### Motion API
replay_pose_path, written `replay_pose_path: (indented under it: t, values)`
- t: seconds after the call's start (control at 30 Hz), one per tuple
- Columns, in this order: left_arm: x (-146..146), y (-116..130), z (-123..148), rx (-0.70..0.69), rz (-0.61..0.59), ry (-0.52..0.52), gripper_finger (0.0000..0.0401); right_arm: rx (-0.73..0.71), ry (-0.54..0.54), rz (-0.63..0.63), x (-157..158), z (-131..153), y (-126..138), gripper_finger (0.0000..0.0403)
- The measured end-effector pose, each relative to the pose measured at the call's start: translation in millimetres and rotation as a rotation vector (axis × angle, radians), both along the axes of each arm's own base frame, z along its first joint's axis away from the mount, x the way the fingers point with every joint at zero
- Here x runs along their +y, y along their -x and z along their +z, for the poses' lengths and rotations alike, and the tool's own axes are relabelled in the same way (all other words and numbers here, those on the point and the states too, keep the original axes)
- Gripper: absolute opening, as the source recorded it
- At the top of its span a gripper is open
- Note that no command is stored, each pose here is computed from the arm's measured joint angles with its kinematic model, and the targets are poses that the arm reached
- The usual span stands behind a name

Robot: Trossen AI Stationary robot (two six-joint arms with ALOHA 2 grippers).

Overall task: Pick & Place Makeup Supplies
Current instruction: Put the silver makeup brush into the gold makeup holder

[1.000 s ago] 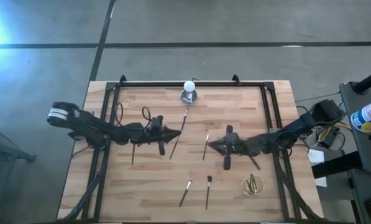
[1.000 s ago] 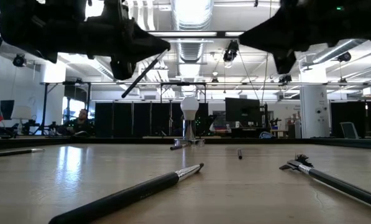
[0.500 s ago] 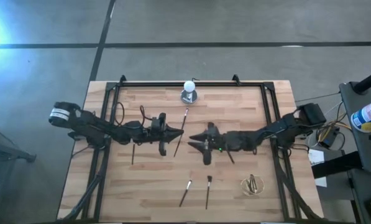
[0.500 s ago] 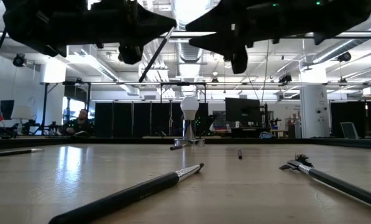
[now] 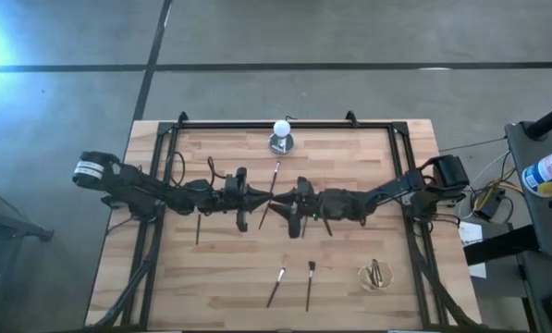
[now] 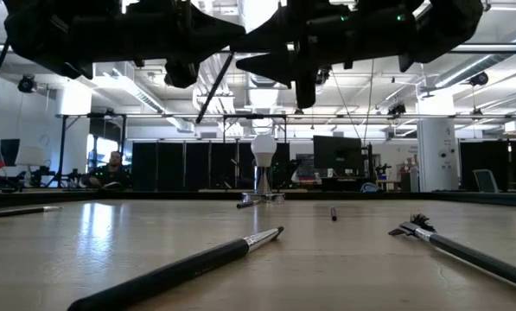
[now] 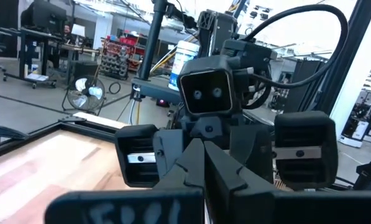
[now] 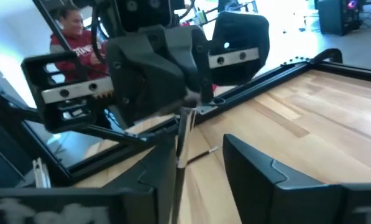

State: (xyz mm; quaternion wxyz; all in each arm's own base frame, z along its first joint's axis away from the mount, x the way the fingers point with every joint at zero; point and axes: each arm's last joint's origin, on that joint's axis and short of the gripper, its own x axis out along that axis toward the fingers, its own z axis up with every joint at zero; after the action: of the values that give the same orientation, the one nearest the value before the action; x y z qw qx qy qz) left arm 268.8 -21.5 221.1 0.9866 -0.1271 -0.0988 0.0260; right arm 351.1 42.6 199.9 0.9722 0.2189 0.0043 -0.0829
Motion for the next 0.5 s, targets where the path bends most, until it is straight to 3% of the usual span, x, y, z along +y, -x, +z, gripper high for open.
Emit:
replay_pose_path:
  t: [0.5]
  values:
    - [-0.1,0.0,-0.4,0.006,0.003,-0.004,0.0000,-0.004,0.031,0.023,-0.3,3.4,-3.8,0.0016]
